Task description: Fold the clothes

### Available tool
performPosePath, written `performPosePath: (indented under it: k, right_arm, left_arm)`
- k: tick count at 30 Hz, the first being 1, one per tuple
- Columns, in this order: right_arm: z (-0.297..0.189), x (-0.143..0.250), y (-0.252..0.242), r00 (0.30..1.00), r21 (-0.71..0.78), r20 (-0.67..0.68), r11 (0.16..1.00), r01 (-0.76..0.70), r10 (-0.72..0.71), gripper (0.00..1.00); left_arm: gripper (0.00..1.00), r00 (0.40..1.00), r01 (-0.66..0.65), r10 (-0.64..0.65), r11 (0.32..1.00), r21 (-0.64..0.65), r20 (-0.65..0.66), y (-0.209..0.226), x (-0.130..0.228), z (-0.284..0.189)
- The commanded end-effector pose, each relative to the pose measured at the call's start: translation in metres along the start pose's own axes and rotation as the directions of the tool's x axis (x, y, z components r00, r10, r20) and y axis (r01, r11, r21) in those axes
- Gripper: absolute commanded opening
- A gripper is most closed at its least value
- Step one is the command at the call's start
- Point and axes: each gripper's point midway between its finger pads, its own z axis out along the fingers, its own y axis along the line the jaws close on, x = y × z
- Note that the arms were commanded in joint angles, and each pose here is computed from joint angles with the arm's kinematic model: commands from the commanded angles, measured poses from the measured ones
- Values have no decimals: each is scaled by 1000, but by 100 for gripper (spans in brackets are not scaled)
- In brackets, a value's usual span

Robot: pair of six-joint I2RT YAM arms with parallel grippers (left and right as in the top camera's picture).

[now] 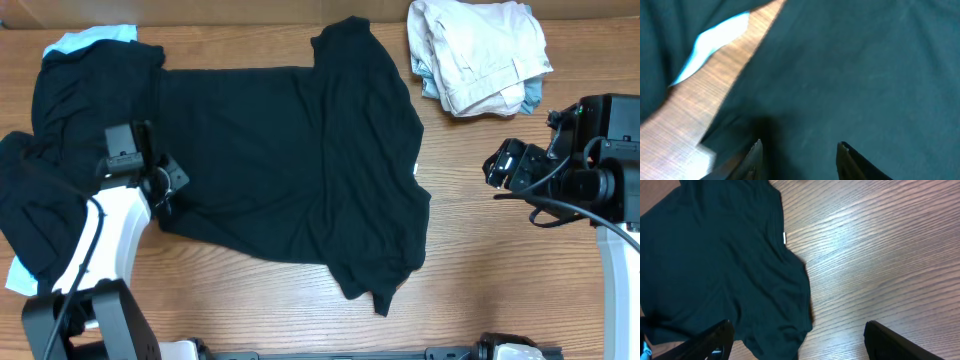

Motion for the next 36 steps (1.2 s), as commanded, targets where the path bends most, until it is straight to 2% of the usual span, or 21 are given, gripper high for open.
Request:
performPosePath:
  k: [1,5,11,16,23,27,30,36]
  right_arm:
    - [-6,-5,5,1000,-13,25,1000,13,-12,87]
    - [-6,-5,4,1000,-11,23,1000,12,-12,87]
    - [-6,-6,5,999,-13,29,1000,14,-14,87]
    - [-6,-5,4,1000,-11,23,1000,13,-12,87]
    - [-6,-4,4,1000,-10,22,1000,16,-16,88]
    - [-6,-4,4,1000,-10,22,1000,16,-16,88]
    - [-6,-5,4,1000,-11,24,1000,16,-16,88]
    - [-6,-5,5,1000,-12,26,1000,17,-17,88]
  left_arm:
    - [55,999,-31,31,999,30,12,-16,-5,8]
    - [59,997,-23,25,999,30,-67,-12,8,-1]
    - [63,971,1,-19,997,-74,-240,24,25,-42]
    - [63,956,20,-50,994,-104,-290,47,38,-60]
    - [62,910,216,-212,976,-28,-357,72,77,-35]
    - [61,903,286,-266,958,9,-338,82,87,-17]
    - [61,914,275,-255,961,20,-315,85,90,-9]
    - [58,957,73,-45,993,89,-285,82,89,-5]
